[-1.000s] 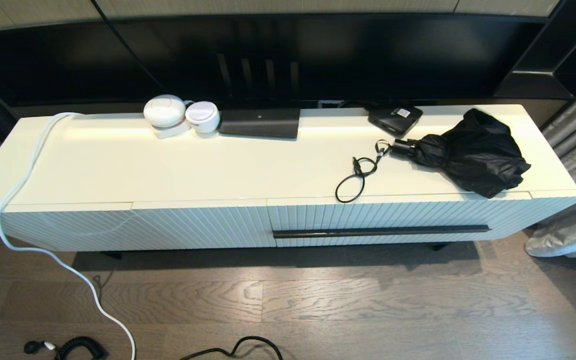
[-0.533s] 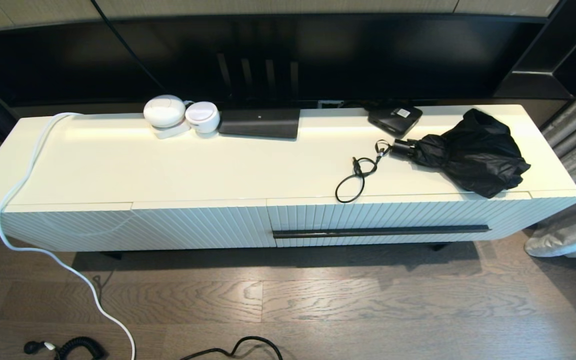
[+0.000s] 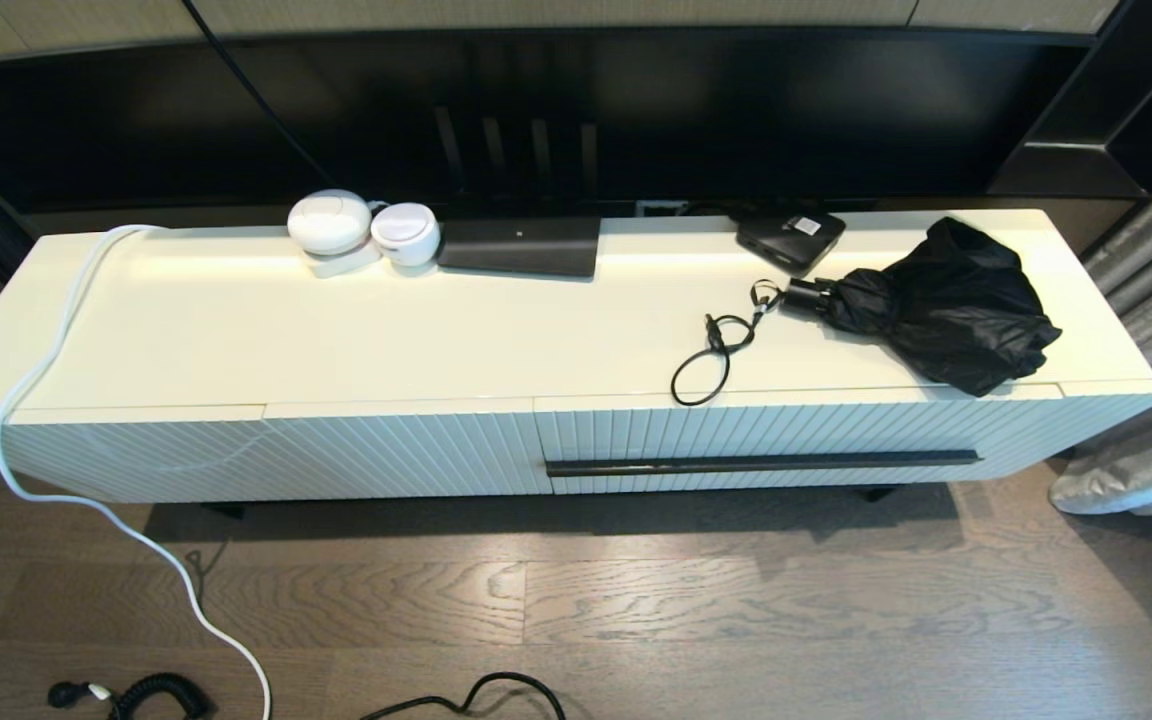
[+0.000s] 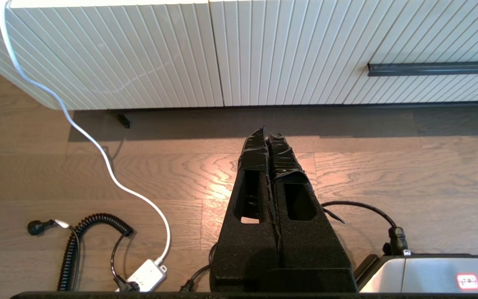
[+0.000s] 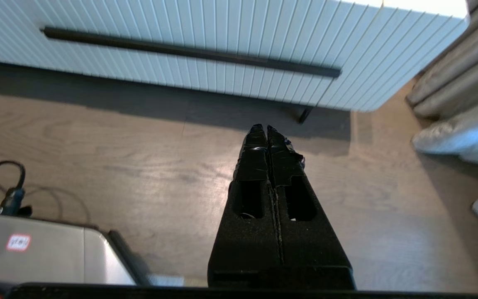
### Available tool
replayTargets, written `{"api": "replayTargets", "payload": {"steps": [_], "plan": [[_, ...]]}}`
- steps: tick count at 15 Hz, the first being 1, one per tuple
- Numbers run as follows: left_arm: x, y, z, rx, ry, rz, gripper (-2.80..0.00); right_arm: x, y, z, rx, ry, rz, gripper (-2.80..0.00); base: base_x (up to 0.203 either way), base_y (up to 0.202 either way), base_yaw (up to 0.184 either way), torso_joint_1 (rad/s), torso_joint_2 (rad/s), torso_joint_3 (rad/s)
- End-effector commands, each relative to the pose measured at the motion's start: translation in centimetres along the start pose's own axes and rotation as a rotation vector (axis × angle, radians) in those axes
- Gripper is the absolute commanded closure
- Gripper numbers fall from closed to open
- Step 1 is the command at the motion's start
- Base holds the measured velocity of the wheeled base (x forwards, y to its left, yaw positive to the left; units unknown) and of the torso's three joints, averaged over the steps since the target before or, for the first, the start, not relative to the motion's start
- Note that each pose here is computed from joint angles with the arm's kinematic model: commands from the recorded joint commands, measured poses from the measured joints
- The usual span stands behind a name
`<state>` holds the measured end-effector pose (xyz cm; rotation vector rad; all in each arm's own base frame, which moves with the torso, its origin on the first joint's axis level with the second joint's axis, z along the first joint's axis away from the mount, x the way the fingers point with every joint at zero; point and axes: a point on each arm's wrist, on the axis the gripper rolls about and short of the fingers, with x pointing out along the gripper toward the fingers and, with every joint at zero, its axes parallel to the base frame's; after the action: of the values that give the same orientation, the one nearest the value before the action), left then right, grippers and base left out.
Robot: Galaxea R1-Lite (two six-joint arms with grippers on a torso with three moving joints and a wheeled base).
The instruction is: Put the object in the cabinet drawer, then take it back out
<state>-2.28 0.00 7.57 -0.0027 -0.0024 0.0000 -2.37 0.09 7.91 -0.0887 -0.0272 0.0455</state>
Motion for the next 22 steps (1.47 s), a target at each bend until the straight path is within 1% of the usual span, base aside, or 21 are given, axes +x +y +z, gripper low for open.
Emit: {"api": "replayTargets", "payload": {"steps": [1, 2, 3, 8, 11, 13, 15, 22], "plan": [[0.0, 0.0, 0.01, 0.0, -0.001, 0.0, 0.0, 0.07, 0.03, -0.4, 0.008, 0.027, 0.005, 0.0, 0.0, 0.0, 0.0, 0.0, 0.0, 0.0], [0.0, 0.0, 0.0, 0.0, 0.0, 0.0, 0.0, 0.07, 0.03, -0.44, 0.044, 0.03, -0.001, 0.0, 0.0, 0.0, 0.0, 0.0, 0.0, 0.0], [0.01, 0.0, -0.04, 0.0, 0.001, 0.0, 0.0, 0.07, 0.0, -0.45, 0.062, 0.032, -0.013, 0.0, 0.0, 0.0, 0.0, 0.0, 0.0, 0.0], [0.0, 0.0, 0.0, 0.0, 0.0, 0.0, 0.0, 0.06, -0.02, -0.38, 0.07, 0.028, -0.018, 0.0, 0.0, 0.0, 0.0, 0.0, 0.0, 0.0], [0.01, 0.0, -0.04, 0.0, 0.001, 0.0, 0.0, 0.08, 0.0, -0.41, 0.033, 0.031, -0.012, 0.0, 0.0, 0.0, 0.0, 0.0, 0.0, 0.0], [0.0, 0.0, -0.01, 0.0, 0.0, 0.0, 0.0, 0.08, -0.02, -0.38, 0.064, 0.03, -0.018, 0.0, 0.0, 0.0, 0.0, 0.0, 0.0, 0.0], [0.01, 0.0, -0.01, 0.0, 0.0, 0.001, 0.0, 0.08, -0.03, -0.39, 0.114, 0.028, -0.026, 0.0, 0.0, 0.0, 0.0, 0.0, 0.0, 0.0], [0.0, 0.0, 0.01, 0.0, -0.001, 0.001, 0.0, 0.08, -0.04, -0.37, 0.115, 0.026, -0.027, 0.0, 0.0, 0.0, 0.0, 0.0, 0.0, 0.0]]}}
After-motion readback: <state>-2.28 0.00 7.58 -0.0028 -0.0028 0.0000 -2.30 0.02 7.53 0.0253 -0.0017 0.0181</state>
